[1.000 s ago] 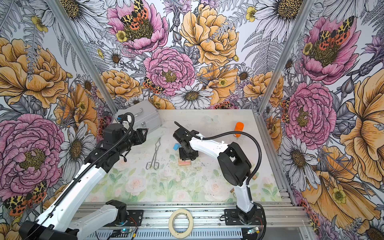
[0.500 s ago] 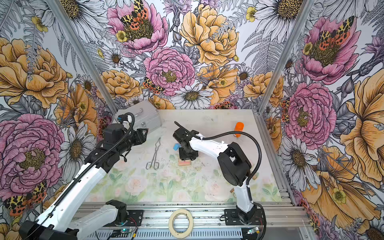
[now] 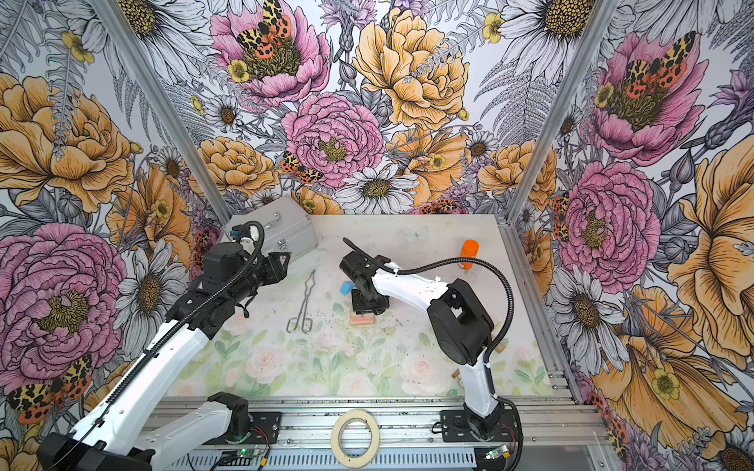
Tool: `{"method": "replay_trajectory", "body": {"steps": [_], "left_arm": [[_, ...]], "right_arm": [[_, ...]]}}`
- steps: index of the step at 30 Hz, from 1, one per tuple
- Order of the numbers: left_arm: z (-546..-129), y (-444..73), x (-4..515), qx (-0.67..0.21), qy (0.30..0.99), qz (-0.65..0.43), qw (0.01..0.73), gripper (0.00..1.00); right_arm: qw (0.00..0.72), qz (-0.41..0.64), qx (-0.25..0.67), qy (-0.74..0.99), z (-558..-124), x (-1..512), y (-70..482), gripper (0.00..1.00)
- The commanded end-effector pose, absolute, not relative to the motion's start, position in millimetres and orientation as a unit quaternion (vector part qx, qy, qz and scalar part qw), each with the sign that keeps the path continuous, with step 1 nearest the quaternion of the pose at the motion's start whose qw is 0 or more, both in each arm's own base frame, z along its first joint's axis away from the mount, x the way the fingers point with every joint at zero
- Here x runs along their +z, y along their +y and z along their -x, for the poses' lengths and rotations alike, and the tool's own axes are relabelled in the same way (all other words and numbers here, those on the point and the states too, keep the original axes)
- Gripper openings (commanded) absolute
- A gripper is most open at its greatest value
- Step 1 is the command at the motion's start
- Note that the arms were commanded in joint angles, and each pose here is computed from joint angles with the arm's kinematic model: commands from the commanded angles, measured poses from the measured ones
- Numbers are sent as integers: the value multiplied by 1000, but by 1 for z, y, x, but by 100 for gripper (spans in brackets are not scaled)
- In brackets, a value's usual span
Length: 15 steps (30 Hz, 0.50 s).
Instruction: Build the wood block tower
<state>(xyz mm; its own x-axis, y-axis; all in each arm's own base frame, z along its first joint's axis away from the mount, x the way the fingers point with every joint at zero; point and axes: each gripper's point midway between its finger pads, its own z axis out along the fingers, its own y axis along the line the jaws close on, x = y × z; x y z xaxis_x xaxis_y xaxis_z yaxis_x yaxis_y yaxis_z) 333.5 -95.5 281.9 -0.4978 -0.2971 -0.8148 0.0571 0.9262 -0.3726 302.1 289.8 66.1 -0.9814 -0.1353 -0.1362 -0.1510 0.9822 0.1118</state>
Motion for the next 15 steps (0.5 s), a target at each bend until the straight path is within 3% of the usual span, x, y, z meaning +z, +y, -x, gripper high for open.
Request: {"method": "replay_trajectory", "body": {"steps": [1, 15], "left_arm": [[-330, -95, 278, -165, 850, 60, 497, 61], [-332, -96, 275, -164, 853, 60, 492, 61]], "right_arm": [[87, 66, 67, 992, -304, 82, 289, 43], [112, 65, 90, 987, -307, 108, 292, 43]]}}
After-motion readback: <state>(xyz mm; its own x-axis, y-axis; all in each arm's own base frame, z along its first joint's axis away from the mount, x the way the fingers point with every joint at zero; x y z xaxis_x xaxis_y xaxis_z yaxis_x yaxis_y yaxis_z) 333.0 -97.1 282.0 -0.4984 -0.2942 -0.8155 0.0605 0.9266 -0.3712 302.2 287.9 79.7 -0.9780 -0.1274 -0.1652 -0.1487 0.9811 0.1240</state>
